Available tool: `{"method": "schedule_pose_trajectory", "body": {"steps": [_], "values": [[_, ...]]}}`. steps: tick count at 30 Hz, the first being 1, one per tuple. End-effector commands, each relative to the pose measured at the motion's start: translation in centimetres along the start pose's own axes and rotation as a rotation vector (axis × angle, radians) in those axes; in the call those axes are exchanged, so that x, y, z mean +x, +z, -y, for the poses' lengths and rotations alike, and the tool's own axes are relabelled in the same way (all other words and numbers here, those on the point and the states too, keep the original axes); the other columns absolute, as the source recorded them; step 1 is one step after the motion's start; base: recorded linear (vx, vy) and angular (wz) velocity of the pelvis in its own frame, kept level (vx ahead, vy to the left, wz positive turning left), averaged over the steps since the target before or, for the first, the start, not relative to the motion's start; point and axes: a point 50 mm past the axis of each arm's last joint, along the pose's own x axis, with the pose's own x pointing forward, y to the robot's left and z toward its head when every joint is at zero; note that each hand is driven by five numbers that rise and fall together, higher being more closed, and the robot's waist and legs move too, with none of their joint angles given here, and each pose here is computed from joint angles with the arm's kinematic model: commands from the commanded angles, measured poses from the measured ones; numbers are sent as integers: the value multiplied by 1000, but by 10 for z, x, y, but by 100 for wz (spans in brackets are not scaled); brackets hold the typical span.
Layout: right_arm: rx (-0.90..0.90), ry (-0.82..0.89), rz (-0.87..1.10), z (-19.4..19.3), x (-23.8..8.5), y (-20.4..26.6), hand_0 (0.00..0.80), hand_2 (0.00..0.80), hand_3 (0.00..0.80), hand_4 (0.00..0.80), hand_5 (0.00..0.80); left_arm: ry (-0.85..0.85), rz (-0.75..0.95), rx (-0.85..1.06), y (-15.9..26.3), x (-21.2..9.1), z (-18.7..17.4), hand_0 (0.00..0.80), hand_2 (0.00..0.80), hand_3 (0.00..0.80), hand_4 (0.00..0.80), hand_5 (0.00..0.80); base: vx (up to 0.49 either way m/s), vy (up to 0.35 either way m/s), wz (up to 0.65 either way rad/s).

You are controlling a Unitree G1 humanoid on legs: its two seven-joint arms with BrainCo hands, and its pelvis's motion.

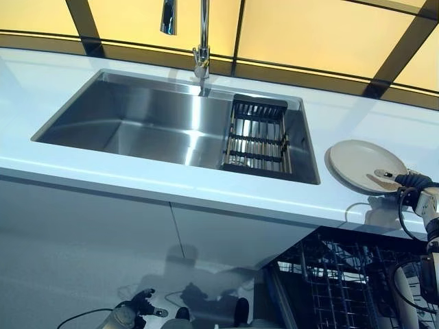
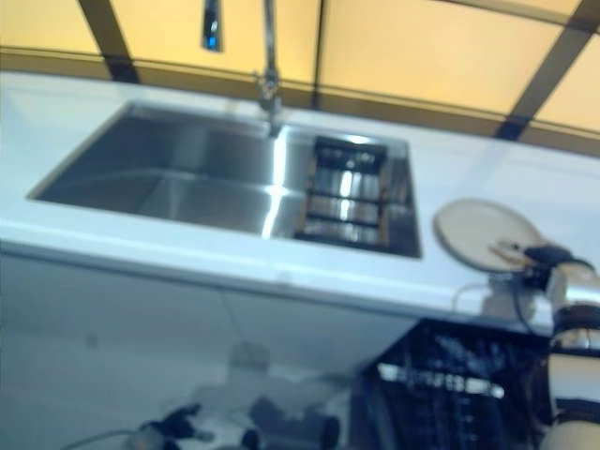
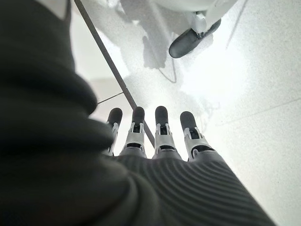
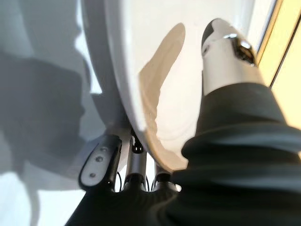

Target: Take plates into dishwasher

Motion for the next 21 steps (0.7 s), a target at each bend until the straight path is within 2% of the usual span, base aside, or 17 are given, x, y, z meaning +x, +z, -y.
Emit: {"method": "schedule_pose_trajectory", "body": {"steps": [1, 14, 21], "values": [[-231, -81, -394, 23, -3, -81, 0, 0, 0, 0, 0, 27, 58, -28, 20, 3, -12, 0, 0, 0, 0, 0, 0, 0, 0], [-326, -66, -528, 57, -15, -94, 0, 0, 0, 0, 0, 28, 32, -12, 14, 2, -18, 0, 0, 0, 0, 0, 0, 0, 0], [-457, -197, -454, 75, -17, -76, 0, 0, 0, 0, 0, 32, 9, -11, 12, 2, -21, 0, 0, 0, 0, 0, -7, 18, -6]]}}
